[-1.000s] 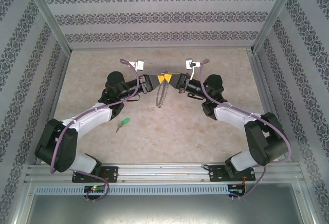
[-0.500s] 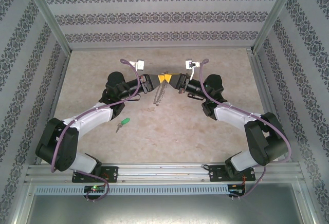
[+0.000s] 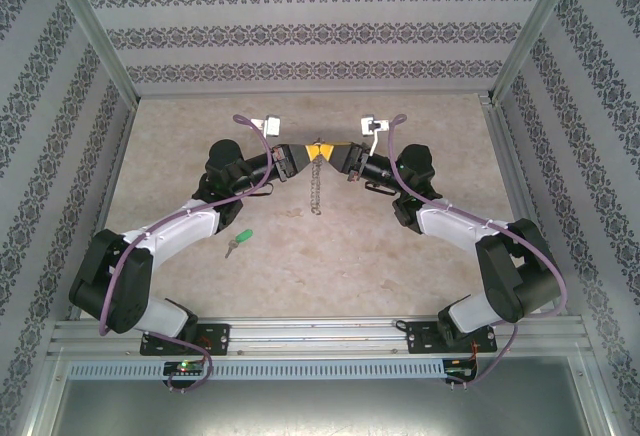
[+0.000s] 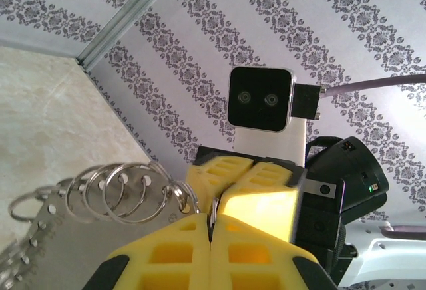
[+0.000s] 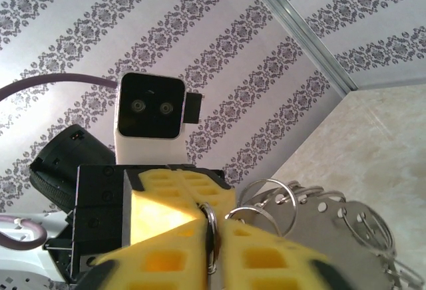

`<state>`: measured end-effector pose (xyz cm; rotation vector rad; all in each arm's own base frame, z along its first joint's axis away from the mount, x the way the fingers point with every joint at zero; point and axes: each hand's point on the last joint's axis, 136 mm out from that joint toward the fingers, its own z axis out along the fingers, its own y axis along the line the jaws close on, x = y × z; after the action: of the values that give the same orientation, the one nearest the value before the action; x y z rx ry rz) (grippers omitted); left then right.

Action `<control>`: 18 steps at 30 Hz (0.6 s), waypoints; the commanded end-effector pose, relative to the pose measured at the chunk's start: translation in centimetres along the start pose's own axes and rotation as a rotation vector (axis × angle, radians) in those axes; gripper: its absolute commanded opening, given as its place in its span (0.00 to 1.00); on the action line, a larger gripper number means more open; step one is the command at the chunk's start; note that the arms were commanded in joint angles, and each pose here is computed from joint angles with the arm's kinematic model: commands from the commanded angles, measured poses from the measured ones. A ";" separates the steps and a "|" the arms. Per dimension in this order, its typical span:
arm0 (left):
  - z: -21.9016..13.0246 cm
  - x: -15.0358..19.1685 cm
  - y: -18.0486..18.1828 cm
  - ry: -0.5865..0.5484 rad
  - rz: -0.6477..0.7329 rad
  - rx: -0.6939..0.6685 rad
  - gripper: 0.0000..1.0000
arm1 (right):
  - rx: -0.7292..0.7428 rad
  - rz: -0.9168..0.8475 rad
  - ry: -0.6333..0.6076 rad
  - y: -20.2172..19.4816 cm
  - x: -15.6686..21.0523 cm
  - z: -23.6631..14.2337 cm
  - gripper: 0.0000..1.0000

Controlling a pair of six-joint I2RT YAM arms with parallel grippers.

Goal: Put the keys on the keyring

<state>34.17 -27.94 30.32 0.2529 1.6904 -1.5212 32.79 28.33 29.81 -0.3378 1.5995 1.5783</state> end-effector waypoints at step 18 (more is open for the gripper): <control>0.6 2.9 -1.4 0.304 0.190 0.021 0.00 | 0.061 -0.004 0.085 0.2 0.7 -4.3 0.57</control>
<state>32.70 -29.33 29.04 0.5435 1.8368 -1.4260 32.01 24.51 28.96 -0.3083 1.7059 1.5175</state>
